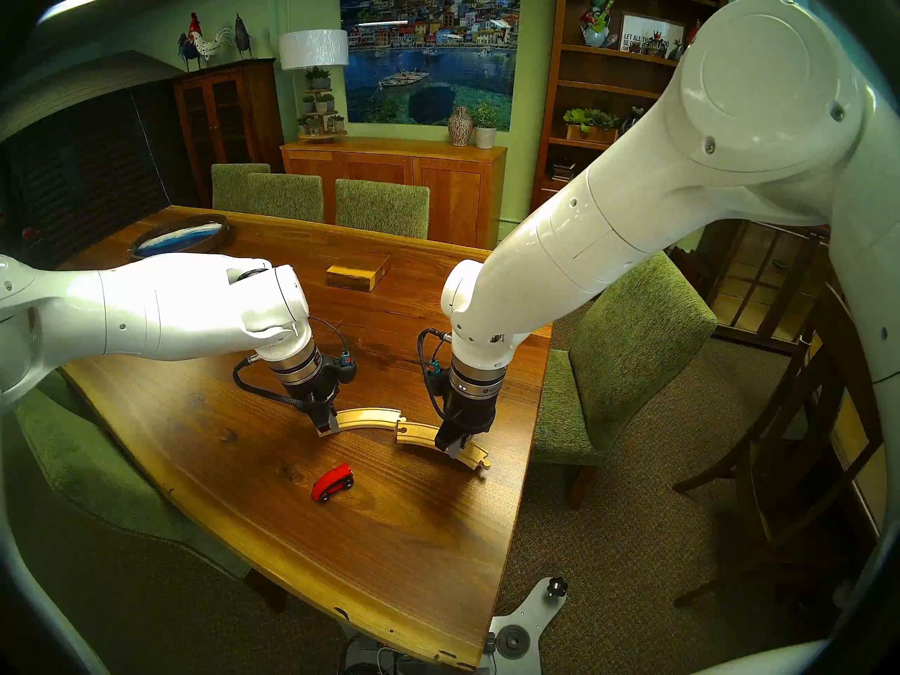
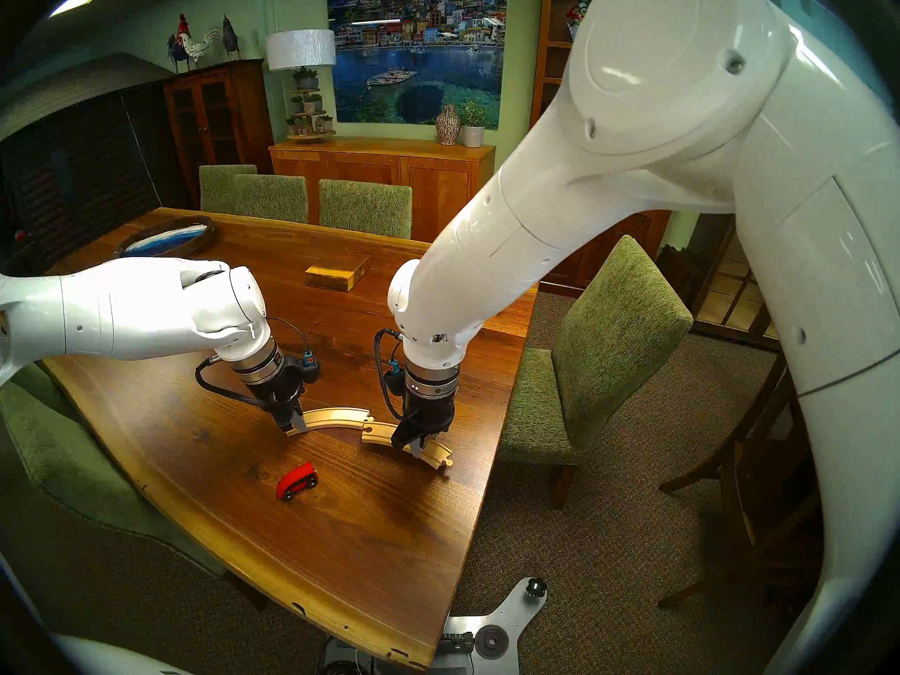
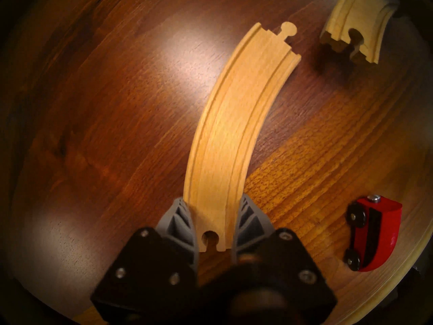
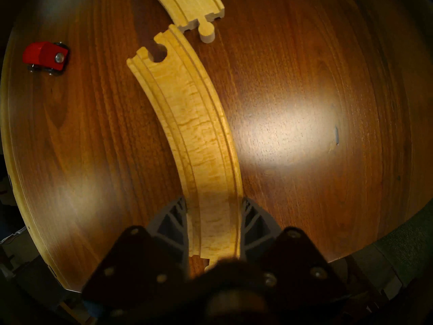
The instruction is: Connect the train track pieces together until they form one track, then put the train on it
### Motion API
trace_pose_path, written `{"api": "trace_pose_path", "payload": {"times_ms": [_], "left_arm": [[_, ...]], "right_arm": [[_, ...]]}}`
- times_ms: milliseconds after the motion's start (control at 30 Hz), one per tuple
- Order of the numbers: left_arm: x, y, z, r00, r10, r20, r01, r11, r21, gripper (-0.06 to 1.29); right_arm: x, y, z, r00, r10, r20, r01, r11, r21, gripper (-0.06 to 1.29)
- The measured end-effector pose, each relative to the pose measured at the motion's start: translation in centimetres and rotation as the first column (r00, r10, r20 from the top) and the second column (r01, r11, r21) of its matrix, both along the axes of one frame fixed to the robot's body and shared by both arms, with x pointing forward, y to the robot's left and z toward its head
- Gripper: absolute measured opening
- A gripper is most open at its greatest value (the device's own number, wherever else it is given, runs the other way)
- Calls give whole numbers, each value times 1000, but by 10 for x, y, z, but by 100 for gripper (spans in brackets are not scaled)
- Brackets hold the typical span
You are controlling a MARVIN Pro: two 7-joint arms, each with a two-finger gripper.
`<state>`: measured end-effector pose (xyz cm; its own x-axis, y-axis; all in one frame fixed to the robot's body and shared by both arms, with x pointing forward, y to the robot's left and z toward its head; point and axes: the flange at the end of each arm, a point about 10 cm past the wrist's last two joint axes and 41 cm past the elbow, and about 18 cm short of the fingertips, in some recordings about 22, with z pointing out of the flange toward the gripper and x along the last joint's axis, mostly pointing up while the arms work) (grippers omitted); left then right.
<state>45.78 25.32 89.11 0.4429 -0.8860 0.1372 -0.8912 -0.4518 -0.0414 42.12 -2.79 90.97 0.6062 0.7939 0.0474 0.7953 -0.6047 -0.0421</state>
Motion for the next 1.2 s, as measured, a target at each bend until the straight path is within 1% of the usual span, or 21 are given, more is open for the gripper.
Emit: {"api": "trace_pose_path", "payload": {"times_ms": [200, 633, 1200], "left_arm": [[3, -1, 0, 999, 30, -12, -30, 1000, -4, 16], [5, -4, 1, 996, 83, -16, -83, 997, -1, 16], [2, -4, 1, 996, 91, -18, -91, 996, -3, 16]], "right_arm": [[2, 1, -1, 1000, -16, -1, 16, 1000, -5, 24], [6, 0, -2, 999, -37, 7, 37, 999, -4, 24], [14, 2, 3, 999, -43, 17, 43, 999, -2, 24]]}}
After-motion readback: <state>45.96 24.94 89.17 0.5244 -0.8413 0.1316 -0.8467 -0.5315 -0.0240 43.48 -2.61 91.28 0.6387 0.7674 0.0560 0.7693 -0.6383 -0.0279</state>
